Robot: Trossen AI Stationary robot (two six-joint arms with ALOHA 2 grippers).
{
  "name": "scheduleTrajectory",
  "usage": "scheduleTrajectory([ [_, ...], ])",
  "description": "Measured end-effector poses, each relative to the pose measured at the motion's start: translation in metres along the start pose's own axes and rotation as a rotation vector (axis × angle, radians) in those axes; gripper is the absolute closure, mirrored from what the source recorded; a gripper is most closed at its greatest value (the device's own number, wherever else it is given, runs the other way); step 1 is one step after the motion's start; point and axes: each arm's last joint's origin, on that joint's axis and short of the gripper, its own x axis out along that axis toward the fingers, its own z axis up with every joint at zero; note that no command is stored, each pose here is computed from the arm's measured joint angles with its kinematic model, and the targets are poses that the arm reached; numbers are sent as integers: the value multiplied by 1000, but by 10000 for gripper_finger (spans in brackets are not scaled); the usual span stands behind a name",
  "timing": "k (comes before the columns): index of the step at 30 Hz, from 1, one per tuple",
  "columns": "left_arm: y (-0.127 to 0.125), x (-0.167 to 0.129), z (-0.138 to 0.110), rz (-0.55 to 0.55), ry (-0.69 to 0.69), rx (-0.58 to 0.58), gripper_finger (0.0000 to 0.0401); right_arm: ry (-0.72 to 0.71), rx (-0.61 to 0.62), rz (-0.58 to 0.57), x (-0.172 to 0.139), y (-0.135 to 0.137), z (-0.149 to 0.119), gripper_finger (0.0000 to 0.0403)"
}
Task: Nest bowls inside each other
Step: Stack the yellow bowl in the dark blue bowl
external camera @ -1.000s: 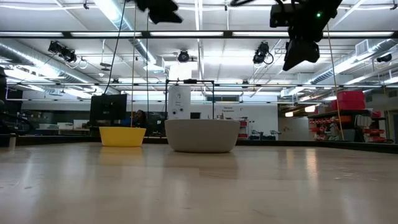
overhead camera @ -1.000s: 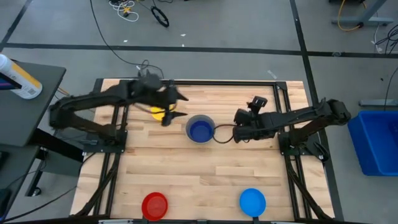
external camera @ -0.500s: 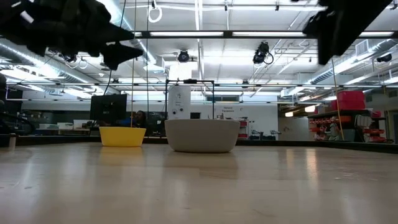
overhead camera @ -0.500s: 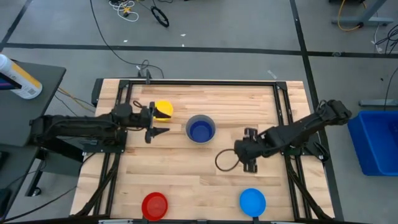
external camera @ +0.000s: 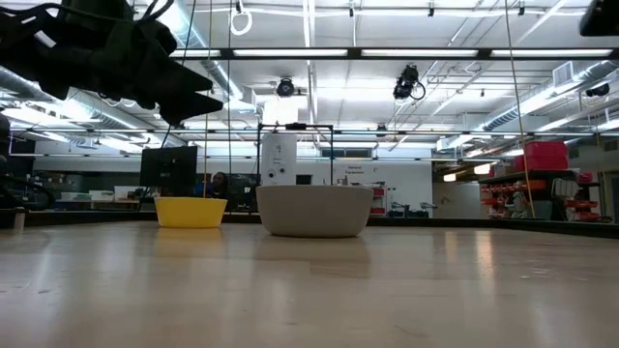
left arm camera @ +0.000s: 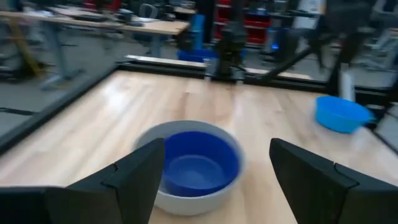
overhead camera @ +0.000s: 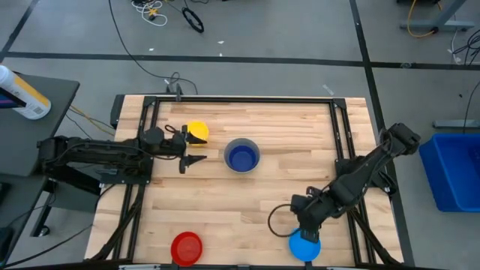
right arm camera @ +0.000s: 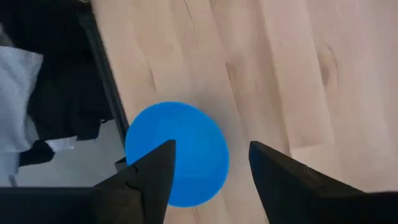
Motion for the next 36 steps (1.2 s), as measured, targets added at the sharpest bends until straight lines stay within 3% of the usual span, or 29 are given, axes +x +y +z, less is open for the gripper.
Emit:
scheduleTrajectory([
  [7, 3, 0, -1, 99, 2, -32, 101, 36, 19, -44, 17, 8, -8, 190],
  [18, -3, 0, 3, -91, -23, 51, 101, 4, -8, -93, 18, 6, -9, 206],
  [24, -2, 0, 1, -83, -3, 32, 101, -2, -22, -129, 18, 4, -9, 207],
  [31, 3, 0, -9, 88, 81, -153, 101, -14, -42, -143, 18, 3, -9, 207],
  [36, 7, -1, -14, 176, 119, -200, 101, -6, -46, -154, 18, 2, -10, 207],
])
